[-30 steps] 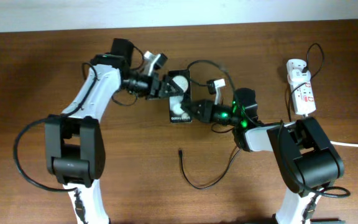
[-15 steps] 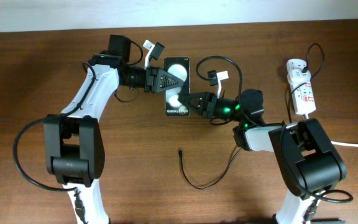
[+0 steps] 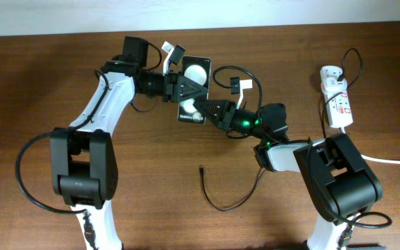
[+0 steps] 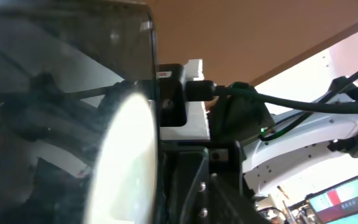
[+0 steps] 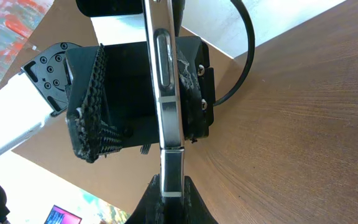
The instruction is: Plug charger to phone and switch on socket
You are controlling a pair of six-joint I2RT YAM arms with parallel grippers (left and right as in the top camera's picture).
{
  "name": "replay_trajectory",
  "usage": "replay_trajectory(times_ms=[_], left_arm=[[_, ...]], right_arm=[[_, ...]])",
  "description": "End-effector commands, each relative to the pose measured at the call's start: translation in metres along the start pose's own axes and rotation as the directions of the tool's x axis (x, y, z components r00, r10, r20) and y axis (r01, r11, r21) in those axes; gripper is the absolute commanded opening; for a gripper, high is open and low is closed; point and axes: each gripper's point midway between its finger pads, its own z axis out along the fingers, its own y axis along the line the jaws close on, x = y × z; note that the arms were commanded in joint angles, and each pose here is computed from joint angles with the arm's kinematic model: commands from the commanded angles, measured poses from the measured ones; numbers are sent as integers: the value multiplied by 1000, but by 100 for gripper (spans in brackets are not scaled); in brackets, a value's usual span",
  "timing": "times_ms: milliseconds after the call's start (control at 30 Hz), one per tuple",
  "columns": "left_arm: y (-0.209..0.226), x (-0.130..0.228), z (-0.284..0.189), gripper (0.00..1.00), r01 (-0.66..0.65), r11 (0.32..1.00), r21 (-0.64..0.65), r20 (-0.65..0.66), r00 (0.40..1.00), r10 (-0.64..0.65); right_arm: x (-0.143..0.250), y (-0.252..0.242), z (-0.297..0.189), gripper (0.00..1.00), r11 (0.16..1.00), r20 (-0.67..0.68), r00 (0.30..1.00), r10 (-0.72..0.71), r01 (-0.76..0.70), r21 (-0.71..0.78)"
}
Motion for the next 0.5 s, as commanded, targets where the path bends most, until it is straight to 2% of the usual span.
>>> replay_trajectory(times_ms=[0,333,467], left_arm=[[-26,-16,-15,41,-55,996,69,56,997,51],[-21,-15,-16,54,-54,998,41,49,997,52],[-17,-14,-16,54,-53,998,18,41,998,52]], right_arm=[[-30,-27,-11,4,994,150,988,39,-54,94],[-38,-32,-22,4,993,155,987,43,-59,99],[-39,-33,-25,4,993,148,988,44,-59,98]])
